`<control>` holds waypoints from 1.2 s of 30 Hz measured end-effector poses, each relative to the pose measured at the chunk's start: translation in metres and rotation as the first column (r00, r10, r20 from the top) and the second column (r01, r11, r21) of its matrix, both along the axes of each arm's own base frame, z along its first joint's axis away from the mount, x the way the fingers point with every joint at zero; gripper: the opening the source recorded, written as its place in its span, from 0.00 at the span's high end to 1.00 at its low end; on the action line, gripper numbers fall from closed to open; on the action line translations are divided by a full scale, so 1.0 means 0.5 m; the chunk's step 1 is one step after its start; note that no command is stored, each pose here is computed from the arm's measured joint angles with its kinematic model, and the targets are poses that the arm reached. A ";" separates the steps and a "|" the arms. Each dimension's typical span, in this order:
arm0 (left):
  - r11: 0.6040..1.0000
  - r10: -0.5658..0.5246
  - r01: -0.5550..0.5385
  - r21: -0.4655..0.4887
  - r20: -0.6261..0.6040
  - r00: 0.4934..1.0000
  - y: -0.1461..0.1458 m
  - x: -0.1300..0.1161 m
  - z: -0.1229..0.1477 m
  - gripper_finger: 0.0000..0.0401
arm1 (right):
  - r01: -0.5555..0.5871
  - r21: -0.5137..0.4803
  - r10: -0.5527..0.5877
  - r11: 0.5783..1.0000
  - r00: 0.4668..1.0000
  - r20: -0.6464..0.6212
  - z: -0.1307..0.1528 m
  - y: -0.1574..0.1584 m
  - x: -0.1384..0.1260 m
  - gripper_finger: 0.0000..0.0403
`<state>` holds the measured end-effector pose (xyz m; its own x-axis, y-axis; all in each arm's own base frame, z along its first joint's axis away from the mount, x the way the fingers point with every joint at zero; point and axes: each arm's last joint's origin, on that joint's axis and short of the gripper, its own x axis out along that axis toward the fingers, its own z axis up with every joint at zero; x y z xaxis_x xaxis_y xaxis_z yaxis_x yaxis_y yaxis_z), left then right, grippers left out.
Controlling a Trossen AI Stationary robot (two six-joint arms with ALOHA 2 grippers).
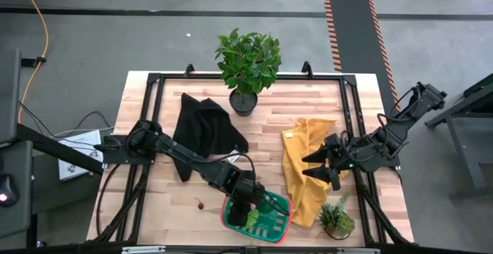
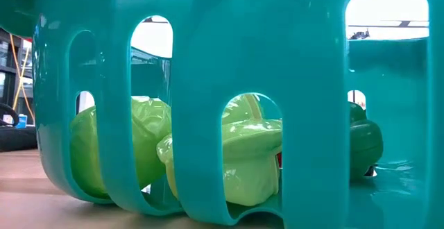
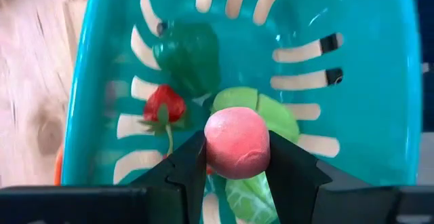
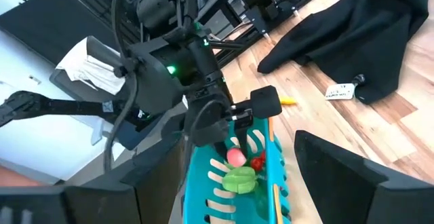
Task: Pick and placing Produce into tupperware
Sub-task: Put the pink peach into the blue bin, then put the red cherry into the blue bin
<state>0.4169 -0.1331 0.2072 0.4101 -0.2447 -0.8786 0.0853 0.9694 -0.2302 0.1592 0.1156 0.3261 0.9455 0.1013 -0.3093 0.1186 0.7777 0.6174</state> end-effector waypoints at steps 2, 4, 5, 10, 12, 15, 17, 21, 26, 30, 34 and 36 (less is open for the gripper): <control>1.000 0.000 0.000 0.003 -0.009 1.000 0.000 0.000 -0.004 0.69 | 0.000 0.000 0.000 1.000 1.000 0.000 0.000 0.000 0.000 0.33; 1.000 0.000 0.000 0.005 -0.016 1.000 0.000 0.000 -0.008 0.69 | 0.000 -0.001 0.000 1.000 1.000 -0.001 0.000 0.000 0.000 0.33; 1.000 -0.002 0.002 0.002 -0.016 1.000 0.000 0.000 -0.008 0.69 | 0.000 -0.001 0.000 1.000 1.000 -0.001 0.000 0.000 0.000 0.33; 1.000 -0.006 0.006 -0.006 -0.014 1.000 -0.001 0.000 -0.006 0.69 | 0.000 -0.003 0.000 1.000 1.000 -0.003 -0.001 0.000 0.000 0.33; 1.000 -0.006 0.006 -0.006 -0.014 1.000 -0.001 0.000 -0.006 0.69 | 0.000 -0.003 0.000 1.000 1.000 -0.002 -0.001 0.000 0.000 0.33; 1.000 -0.009 0.009 -0.013 -0.015 1.000 -0.001 0.000 -0.006 0.68 | -0.001 -0.007 0.001 1.000 1.000 -0.002 -0.001 0.000 0.000 0.33; 1.000 -0.014 0.014 -0.021 -0.018 1.000 -0.002 0.000 -0.006 0.65 | -0.002 -0.010 0.002 1.000 1.000 -0.002 -0.001 0.000 0.000 0.33; 1.000 -0.012 0.012 -0.024 -0.018 1.000 -0.002 0.000 -0.006 0.56 | -0.002 -0.010 0.002 1.000 1.000 -0.002 -0.001 0.000 0.000 0.33; 0.999 -0.017 0.016 -0.032 -0.022 1.000 -0.002 -0.001 -0.006 0.52 | -0.002 -0.010 0.002 1.000 1.000 -0.002 -0.001 0.000 0.000 0.33; 0.998 -0.020 0.018 -0.061 -0.040 0.999 -0.003 -0.003 -0.005 0.55 | -0.002 -0.010 0.002 1.000 1.000 -0.002 -0.001 0.000 0.000 0.33; 0.997 -0.015 0.012 -0.077 -0.031 0.999 0.000 -0.010 0.016 0.63 | -0.002 -0.010 0.002 1.000 1.000 -0.003 -0.001 0.000 0.000 0.33; 0.997 -0.007 0.005 -0.081 -0.022 1.000 0.007 -0.013 0.029 0.68 | -0.002 -0.011 0.002 1.000 1.000 -0.003 -0.001 0.000 0.000 0.33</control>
